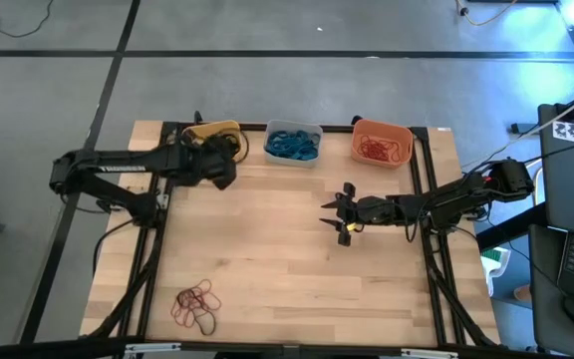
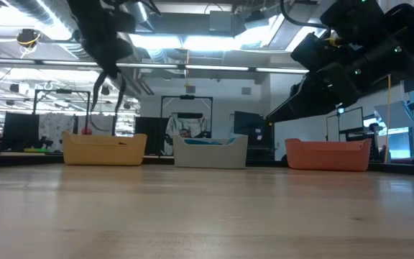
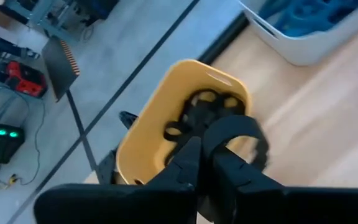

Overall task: Sort rubber bands into baskets
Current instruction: Put the black rubber band into the yellow bin

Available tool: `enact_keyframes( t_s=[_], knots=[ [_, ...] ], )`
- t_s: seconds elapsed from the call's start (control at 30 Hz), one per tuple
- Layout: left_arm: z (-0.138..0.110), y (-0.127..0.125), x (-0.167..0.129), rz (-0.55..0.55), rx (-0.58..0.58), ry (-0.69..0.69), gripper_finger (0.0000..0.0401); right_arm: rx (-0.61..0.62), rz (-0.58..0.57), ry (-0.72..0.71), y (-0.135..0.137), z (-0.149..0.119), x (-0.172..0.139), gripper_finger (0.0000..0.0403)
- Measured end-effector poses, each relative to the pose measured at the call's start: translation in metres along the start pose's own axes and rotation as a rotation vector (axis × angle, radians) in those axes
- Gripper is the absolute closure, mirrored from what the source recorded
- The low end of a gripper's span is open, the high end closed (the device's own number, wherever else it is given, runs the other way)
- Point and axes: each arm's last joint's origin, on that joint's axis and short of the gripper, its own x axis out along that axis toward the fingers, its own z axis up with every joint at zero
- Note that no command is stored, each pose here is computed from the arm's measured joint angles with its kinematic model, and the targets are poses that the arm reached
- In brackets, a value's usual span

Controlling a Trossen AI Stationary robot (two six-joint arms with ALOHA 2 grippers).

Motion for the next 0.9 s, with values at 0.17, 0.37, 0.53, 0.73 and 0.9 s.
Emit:
enact_keyframes(
  t_s=[0.17, 0.37, 0.53, 0.73, 0.9],
  knots=[
    [0.014, 0.017, 0.022, 0.052, -0.026, -0.002, 0.0388, 0.0, 0.0, -0.001, 0.0, 0.0, 0.0, 0.022],
    [0.011, 0.033, 0.058, 0.138, -0.067, 0.045, 0.0388, 0.0, 0.0, -0.001, 0.0, 0.0, 0.0, 0.022],
    [0.003, 0.045, 0.083, 0.117, -0.092, 0.113, 0.0384, 0.0, 0.0, -0.001, 0.0, 0.0, 0.0, 0.022],
    [-0.003, 0.048, 0.097, -0.019, -0.067, 0.212, 0.033, 0.0, 0.0, -0.001, 0.0, 0.0, 0.0, 0.022],
    [-0.006, 0.046, 0.103, -0.016, -0.047, 0.257, 0.0264, 0.0, -0.001, -0.001, 0.0, 0.0, 0.0, 0.022]
  ],
)
